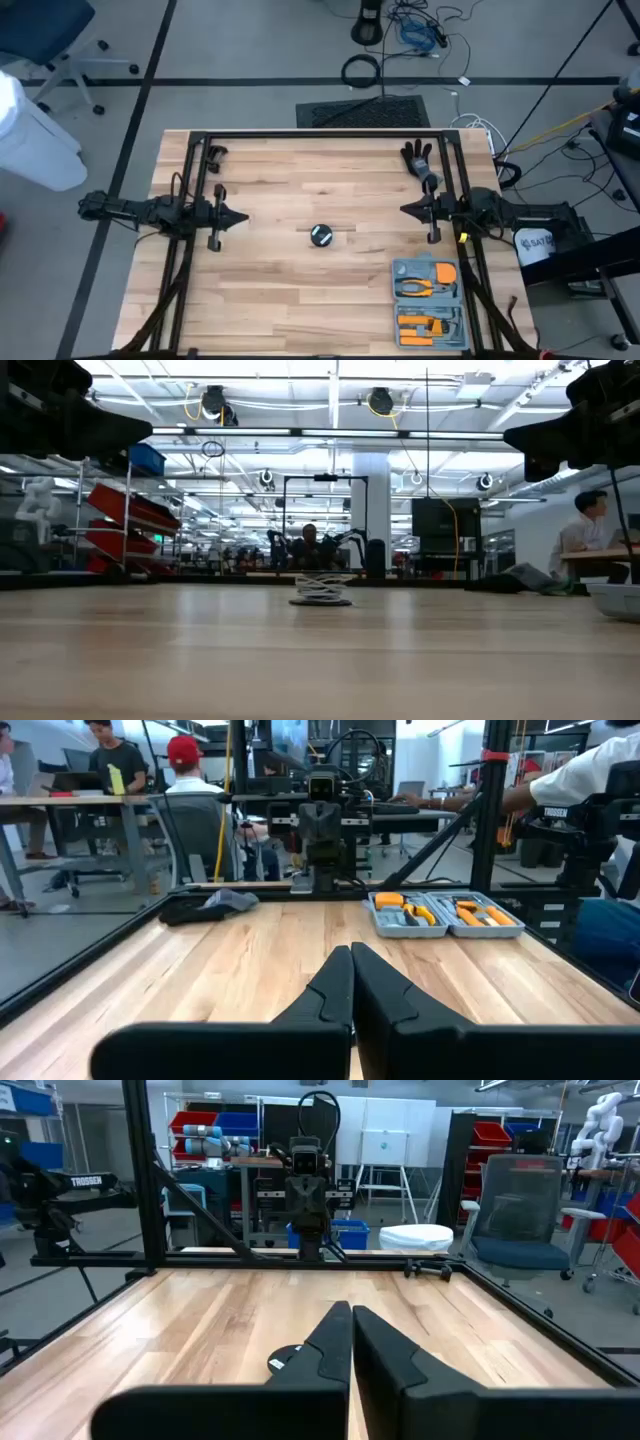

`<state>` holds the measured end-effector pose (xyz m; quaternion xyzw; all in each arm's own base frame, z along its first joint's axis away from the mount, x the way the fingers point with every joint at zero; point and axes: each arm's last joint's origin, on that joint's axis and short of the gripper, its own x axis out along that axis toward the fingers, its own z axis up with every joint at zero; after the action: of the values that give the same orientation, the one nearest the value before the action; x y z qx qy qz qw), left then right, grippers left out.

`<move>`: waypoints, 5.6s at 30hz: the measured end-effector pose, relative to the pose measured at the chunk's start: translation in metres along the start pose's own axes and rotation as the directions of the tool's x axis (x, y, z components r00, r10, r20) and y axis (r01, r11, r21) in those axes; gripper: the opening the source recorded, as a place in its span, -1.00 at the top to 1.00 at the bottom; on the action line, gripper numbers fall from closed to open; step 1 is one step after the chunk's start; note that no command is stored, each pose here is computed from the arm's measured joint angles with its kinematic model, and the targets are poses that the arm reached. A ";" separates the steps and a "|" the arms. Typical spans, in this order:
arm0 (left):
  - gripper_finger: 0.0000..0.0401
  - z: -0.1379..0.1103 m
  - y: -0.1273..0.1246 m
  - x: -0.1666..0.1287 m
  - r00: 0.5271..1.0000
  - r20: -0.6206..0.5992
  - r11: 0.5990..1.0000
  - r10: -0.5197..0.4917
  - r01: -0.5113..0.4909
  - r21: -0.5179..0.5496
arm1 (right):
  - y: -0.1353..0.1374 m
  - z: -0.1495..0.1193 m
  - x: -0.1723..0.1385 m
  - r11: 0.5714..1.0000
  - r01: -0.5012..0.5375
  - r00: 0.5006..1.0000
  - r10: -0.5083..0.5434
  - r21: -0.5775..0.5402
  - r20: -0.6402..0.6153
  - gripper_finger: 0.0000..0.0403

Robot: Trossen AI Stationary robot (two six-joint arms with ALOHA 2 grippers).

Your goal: Coil cords

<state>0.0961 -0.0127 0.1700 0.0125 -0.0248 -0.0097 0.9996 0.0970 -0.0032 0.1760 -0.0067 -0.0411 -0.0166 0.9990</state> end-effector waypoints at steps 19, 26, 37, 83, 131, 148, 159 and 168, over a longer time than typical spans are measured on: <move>1.00 0.000 0.000 0.000 1.000 0.000 1.000 0.000 0.000 0.000 | 0.000 0.000 0.000 1.000 0.000 1.000 0.000 0.000 0.000 1.00; 1.00 0.000 0.000 0.000 1.000 0.000 1.000 0.000 0.000 0.000 | 0.000 0.000 0.000 1.000 0.000 1.000 0.000 0.000 0.000 1.00; 1.00 0.000 0.000 0.000 1.000 0.000 1.000 0.000 0.000 0.000 | 0.000 0.000 0.000 1.000 0.000 1.000 0.000 0.000 0.000 1.00; 1.00 0.000 0.000 0.000 1.000 0.000 1.000 0.000 0.000 0.000 | 0.000 0.000 0.000 1.000 0.000 1.000 0.000 0.000 0.000 1.00; 1.00 0.000 0.000 0.000 1.000 0.000 1.000 0.000 0.000 0.000 | 0.000 0.000 0.000 1.000 0.000 1.000 0.000 0.000 0.000 1.00; 1.00 0.000 0.000 0.000 1.000 0.000 1.000 0.000 0.000 0.000 | 0.000 0.000 0.000 1.000 0.000 1.000 0.000 0.000 0.000 1.00; 1.00 0.004 0.001 0.000 0.999 0.037 1.000 0.016 -0.016 -0.008 | 0.000 0.000 0.000 1.000 0.000 1.000 0.000 0.000 0.000 1.00; 1.00 0.020 0.002 -0.003 0.995 0.097 0.999 0.020 -0.018 -0.028 | 0.000 0.002 0.000 1.000 0.000 1.000 0.000 0.000 0.017 1.00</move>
<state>0.0924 -0.0116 0.1899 -0.0017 -0.0734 -0.0011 0.9973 0.0969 -0.0032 0.1776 -0.0066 -0.0495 -0.0167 0.9986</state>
